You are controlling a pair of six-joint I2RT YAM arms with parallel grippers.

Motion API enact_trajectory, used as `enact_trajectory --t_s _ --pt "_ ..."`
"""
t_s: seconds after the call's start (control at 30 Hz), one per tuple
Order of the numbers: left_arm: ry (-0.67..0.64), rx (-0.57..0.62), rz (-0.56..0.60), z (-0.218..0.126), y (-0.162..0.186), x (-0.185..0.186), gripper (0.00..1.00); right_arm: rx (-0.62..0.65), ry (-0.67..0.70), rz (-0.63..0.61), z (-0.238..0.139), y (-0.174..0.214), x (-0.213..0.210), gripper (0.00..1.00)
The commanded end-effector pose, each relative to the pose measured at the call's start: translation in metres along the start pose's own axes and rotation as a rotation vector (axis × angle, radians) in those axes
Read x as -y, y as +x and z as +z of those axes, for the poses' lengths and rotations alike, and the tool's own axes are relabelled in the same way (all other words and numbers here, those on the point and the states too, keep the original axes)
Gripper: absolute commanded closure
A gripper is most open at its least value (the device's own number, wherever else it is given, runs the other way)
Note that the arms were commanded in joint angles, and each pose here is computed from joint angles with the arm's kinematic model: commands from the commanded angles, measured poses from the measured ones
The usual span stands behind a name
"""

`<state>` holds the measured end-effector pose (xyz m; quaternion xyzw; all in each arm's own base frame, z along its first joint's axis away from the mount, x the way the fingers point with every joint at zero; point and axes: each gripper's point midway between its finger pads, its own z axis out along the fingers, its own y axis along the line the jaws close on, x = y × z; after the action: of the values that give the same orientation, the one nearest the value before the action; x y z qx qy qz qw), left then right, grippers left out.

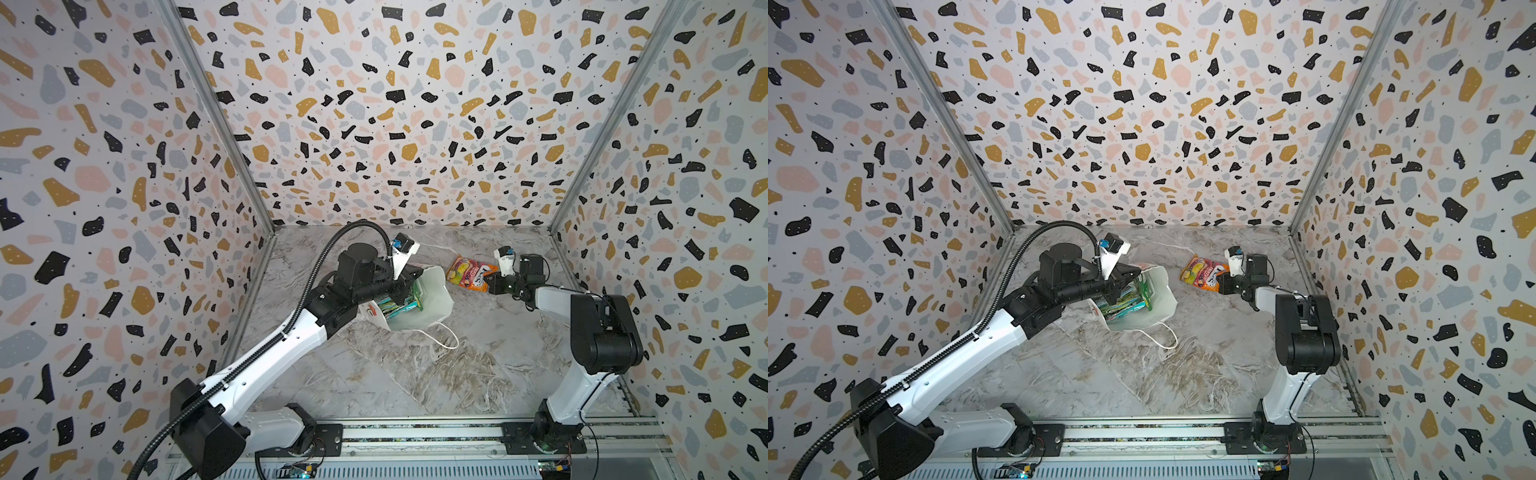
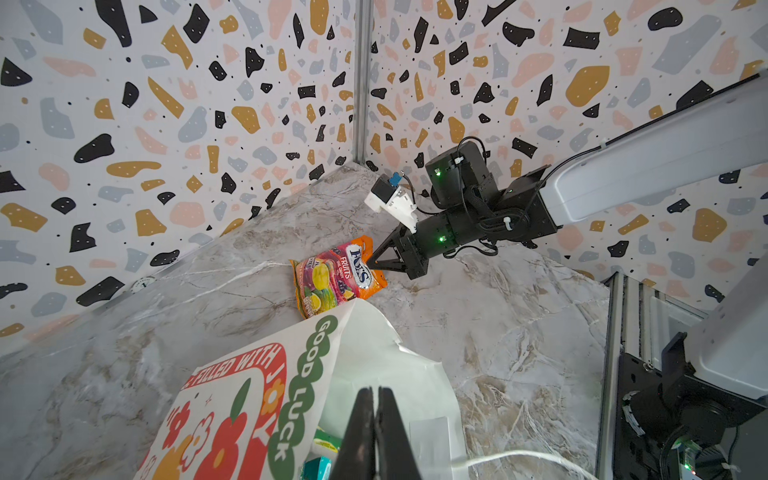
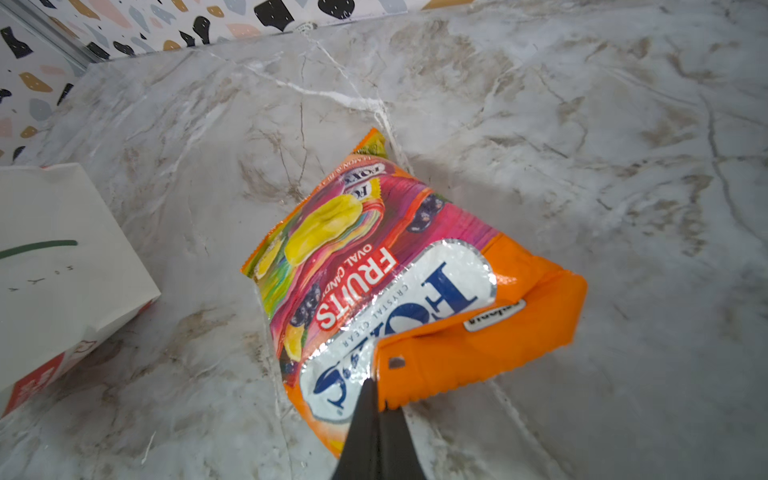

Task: Take the snacks out of the paper bag
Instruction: 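Lower the orange FOX'S packet onto the table beyond the bag and release it, then move the open right gripper back over the bag opening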

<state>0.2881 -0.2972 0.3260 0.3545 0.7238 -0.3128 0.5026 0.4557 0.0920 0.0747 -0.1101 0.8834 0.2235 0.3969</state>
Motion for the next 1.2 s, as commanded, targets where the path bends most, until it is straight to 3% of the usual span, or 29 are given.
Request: enact_trajectory --t_s 0.0,0.2,0.4,0.47,0.57,0.67,0.9,1.17 --pt "-0.005 0.033 0.029 0.0 -0.011 0.002 1.0 -0.015 0.025 -0.012 0.005 -0.006 0.005 1.0" --pt "-0.019 0.021 0.032 0.001 -0.009 0.0 1.0 -0.044 0.097 -0.006 0.015 -0.006 0.023 1.0" --pt "0.003 0.02 0.028 0.002 -0.009 0.004 1.0 -0.023 0.138 -0.002 0.014 -0.013 0.03 0.93" --pt "0.005 0.021 0.028 0.002 -0.01 0.005 1.0 -0.02 0.153 -0.004 0.012 -0.015 0.031 0.85" --pt "0.009 0.021 0.028 0.002 -0.01 0.006 1.0 -0.012 0.2 0.007 0.004 -0.016 0.036 0.65" --pt "0.016 0.022 0.03 0.002 -0.01 0.009 1.0 0.027 0.222 0.004 -0.013 -0.023 0.031 0.58" --pt "0.029 0.024 0.037 0.002 -0.011 0.015 1.0 0.15 0.143 -0.022 -0.07 -0.04 -0.021 0.55" --pt "0.038 0.033 0.047 -0.001 -0.015 0.021 1.0 0.283 -0.083 -0.159 -0.136 -0.051 -0.134 0.53"
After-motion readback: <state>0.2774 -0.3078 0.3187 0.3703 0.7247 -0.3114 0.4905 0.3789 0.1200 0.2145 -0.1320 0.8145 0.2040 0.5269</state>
